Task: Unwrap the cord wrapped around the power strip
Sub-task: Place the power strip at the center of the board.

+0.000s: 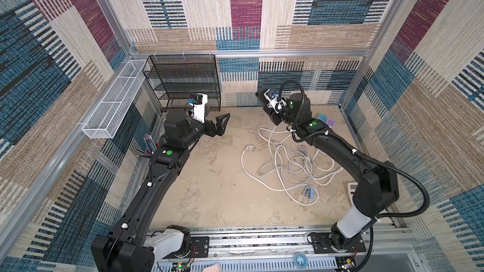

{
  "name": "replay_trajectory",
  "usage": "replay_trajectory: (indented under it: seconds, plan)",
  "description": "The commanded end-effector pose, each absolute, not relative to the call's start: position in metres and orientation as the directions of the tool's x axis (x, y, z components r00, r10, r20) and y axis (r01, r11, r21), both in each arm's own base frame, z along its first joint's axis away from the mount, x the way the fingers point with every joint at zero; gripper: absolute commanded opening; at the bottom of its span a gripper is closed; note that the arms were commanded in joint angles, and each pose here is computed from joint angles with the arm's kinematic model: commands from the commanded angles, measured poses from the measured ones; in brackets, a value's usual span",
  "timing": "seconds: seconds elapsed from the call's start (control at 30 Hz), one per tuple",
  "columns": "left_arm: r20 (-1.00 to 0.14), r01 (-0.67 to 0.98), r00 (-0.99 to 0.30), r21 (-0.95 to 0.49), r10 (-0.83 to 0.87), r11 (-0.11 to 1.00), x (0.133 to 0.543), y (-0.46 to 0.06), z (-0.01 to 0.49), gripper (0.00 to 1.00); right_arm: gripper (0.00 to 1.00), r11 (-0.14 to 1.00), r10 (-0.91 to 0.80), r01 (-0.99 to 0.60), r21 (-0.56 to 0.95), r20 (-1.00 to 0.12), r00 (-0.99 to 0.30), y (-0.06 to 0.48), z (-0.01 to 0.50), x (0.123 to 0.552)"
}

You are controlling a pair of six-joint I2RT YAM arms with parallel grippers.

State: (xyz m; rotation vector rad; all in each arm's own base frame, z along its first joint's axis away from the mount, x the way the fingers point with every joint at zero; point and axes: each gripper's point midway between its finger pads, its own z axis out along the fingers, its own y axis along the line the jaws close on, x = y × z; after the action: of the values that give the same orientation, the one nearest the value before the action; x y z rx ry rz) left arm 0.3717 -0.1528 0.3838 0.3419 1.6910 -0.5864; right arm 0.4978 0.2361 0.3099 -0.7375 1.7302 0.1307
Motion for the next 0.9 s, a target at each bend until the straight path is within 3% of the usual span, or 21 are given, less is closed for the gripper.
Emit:
replay_trajectory:
  seconds: [0.0,0.2,0.47,0.87]
  plan:
    - [-0.984,0.534,-0.157,-0.156,-0.085,0.831,0.374,-0.152,0.393,1.00,0.19,0.903,-0.284,-0.405,-0.146,-0.909,-0.305,0.204,0.286,0.530]
    - [-0.985,0.538,-0.151,-0.149,-0.078,0.830,0.373,-0.152,0.394,0.99,0.19,0.984,-0.100,-0.177,-0.018,-0.877,-0.470,0.140,0.244,0.585]
    - [-0.984,0.537,-0.160,-0.150,-0.075,0.830,0.373,-0.152,0.392,0.99,0.20,0.990,0.123,0.025,0.136,-0.789,-0.602,0.069,0.185,0.632]
    - [-0.983,0.539,-0.162,-0.158,-0.082,0.827,0.374,-0.151,0.393,0.99,0.22,0.967,0.255,0.200,0.160,-0.666,-0.701,0.020,0.104,0.636]
